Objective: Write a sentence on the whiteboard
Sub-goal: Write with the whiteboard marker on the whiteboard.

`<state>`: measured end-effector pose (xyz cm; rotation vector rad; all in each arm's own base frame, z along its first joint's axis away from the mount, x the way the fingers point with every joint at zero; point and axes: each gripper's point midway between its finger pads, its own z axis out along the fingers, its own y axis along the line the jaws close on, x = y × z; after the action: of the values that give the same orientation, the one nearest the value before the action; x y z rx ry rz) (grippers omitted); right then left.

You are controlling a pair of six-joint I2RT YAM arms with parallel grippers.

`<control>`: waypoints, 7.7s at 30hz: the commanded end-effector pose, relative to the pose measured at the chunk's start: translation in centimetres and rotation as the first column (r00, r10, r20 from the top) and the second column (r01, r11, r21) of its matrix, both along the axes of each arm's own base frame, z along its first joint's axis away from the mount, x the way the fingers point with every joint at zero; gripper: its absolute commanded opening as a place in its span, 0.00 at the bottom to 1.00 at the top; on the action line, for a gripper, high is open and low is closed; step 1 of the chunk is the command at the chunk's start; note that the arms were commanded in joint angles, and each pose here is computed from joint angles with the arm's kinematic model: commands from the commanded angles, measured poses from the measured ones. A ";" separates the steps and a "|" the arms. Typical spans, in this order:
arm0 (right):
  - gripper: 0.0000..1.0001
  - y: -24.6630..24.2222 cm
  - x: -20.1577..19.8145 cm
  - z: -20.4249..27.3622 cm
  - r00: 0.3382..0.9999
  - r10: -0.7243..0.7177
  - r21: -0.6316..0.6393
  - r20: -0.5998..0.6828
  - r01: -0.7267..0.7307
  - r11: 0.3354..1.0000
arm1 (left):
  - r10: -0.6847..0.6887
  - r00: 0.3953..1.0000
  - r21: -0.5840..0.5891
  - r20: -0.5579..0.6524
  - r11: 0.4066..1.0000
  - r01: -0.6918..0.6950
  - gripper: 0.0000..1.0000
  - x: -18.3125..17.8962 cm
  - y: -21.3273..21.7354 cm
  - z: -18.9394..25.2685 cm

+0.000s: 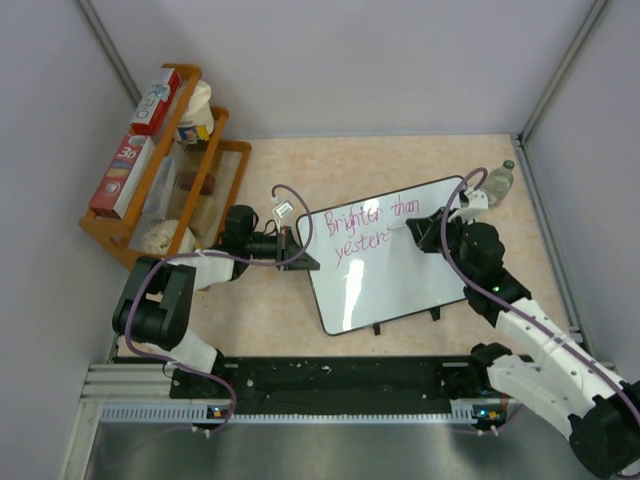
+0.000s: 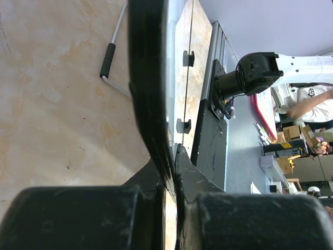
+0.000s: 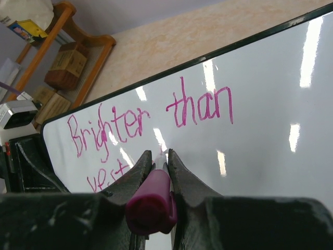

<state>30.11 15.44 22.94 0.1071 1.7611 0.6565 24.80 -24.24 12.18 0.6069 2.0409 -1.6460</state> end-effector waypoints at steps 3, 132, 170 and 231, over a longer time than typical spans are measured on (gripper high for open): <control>0.00 -0.5 -0.7 -0.7 1.000 0.005 -0.013 -0.007 -0.005 1.000 | -0.003 0.988 0.074 0.156 0.997 -0.009 0.00 0.3 -0.1 -2.7; 0.00 -2.0 0.1 0.0 0.997 -0.074 -0.049 0.016 0.074 0.996 | -0.002 0.987 0.074 0.158 0.997 -0.009 0.00 0.4 -0.1 -2.7; 0.00 -2.2 -1.4 -1.9 0.998 -0.051 -0.066 -0.027 0.050 0.997 | -0.001 0.988 0.074 0.157 0.997 -0.011 0.00 0.4 -0.1 -2.7; 0.00 -2.8 -1.3 -2.6 0.997 -0.078 -0.073 -0.024 0.076 0.994 | -0.002 0.987 0.075 0.159 0.997 -0.010 0.00 0.3 -0.1 -2.7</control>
<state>28.94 13.77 21.62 0.1225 1.7741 0.5882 24.80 -24.22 12.11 0.5970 2.0502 -1.6465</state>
